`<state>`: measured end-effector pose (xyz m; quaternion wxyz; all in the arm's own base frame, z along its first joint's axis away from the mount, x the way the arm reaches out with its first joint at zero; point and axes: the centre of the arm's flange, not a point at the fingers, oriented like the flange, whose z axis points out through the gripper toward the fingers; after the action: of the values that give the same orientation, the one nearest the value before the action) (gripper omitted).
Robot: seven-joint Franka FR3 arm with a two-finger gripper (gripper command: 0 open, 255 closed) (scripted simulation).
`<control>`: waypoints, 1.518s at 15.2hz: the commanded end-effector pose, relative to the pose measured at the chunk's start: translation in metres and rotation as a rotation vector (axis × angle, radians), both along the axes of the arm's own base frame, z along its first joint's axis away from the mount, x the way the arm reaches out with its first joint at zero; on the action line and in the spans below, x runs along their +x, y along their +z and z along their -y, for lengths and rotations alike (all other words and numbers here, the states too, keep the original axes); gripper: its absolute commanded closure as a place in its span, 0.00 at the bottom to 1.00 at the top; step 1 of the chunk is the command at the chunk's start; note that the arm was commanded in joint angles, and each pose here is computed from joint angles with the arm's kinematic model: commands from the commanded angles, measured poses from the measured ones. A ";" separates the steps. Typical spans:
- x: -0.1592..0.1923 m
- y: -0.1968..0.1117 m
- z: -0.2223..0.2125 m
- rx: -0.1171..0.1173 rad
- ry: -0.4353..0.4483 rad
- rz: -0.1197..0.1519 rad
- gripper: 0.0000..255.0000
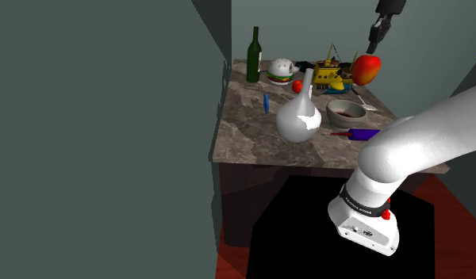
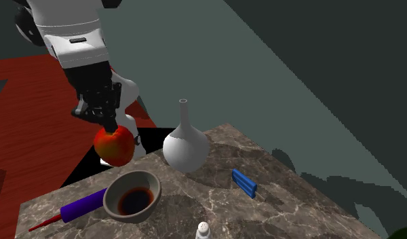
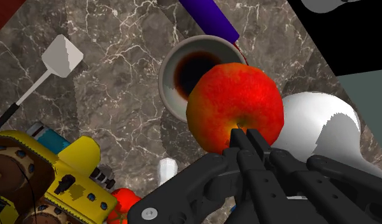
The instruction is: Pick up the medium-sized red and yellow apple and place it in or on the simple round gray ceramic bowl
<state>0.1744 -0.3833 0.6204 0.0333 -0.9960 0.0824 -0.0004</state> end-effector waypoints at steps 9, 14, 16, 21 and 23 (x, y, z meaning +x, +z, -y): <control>0.000 -0.053 0.000 0.000 0.000 0.000 1.00; 0.000 -0.079 0.000 0.000 0.000 0.000 1.00; 0.000 -0.089 0.000 0.000 0.000 0.000 1.00; 0.000 -0.119 0.000 0.000 0.000 0.000 1.00; 0.000 -0.119 0.000 0.000 0.000 0.000 1.00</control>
<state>0.1742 -0.3826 0.5032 0.0333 -0.9961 0.0823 -0.0003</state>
